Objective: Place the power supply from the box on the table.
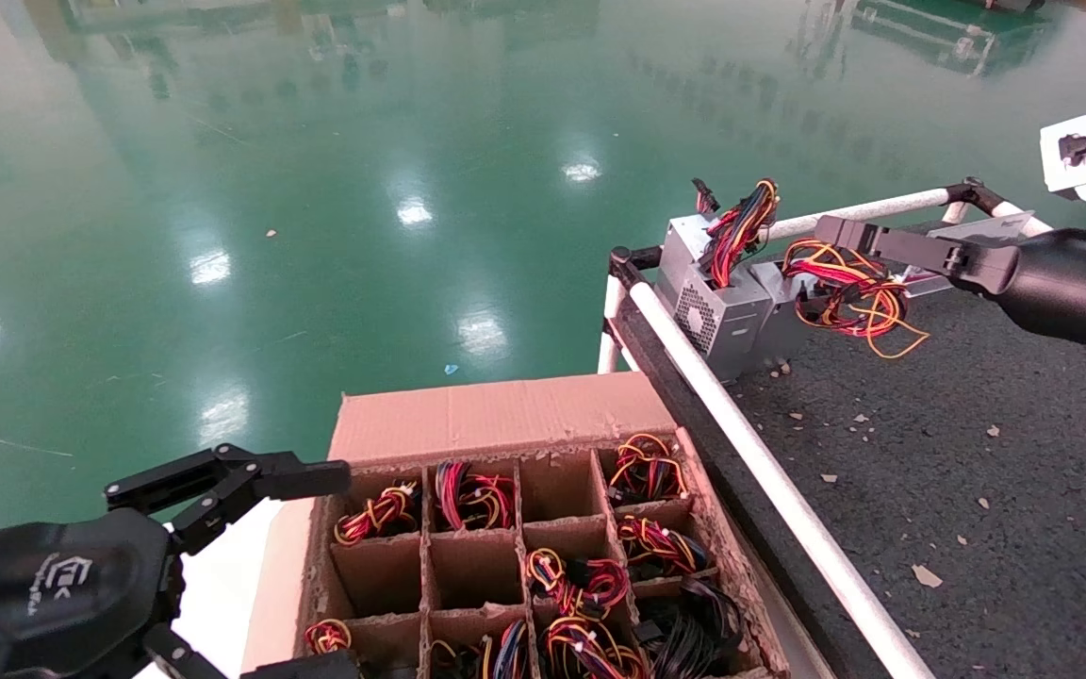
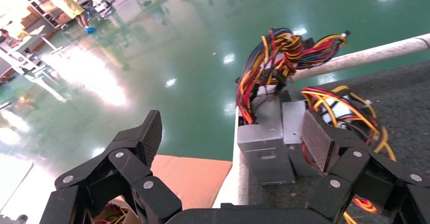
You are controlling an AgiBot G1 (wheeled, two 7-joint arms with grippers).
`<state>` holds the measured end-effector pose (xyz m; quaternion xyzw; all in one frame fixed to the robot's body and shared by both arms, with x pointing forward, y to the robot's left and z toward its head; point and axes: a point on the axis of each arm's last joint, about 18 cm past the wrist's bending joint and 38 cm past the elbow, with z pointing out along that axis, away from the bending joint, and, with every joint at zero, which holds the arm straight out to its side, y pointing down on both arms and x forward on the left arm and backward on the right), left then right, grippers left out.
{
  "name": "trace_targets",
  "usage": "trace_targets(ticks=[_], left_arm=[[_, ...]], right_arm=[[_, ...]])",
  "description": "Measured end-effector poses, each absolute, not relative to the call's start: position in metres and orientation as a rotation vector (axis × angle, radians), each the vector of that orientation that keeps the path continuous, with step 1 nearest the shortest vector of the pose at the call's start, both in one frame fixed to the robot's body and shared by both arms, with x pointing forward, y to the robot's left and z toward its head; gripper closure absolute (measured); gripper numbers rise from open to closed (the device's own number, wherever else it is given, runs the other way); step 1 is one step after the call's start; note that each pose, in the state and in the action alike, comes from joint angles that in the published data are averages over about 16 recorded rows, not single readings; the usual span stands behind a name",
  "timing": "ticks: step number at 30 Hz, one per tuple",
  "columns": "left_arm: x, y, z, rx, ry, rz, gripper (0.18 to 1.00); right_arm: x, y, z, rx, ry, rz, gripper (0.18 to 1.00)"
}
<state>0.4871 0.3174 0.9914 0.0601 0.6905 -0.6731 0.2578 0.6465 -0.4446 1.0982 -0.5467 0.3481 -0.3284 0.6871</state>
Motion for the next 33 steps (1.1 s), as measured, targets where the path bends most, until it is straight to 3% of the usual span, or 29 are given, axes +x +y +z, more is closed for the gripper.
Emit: trace_targets(ticks=[33], left_arm=[[0.487,0.317,0.991,0.163,1.872,-1.825,0.184]], right_arm=[[0.595,-0.4,1.07,-1.394,0.342,-0.801,0.179]])
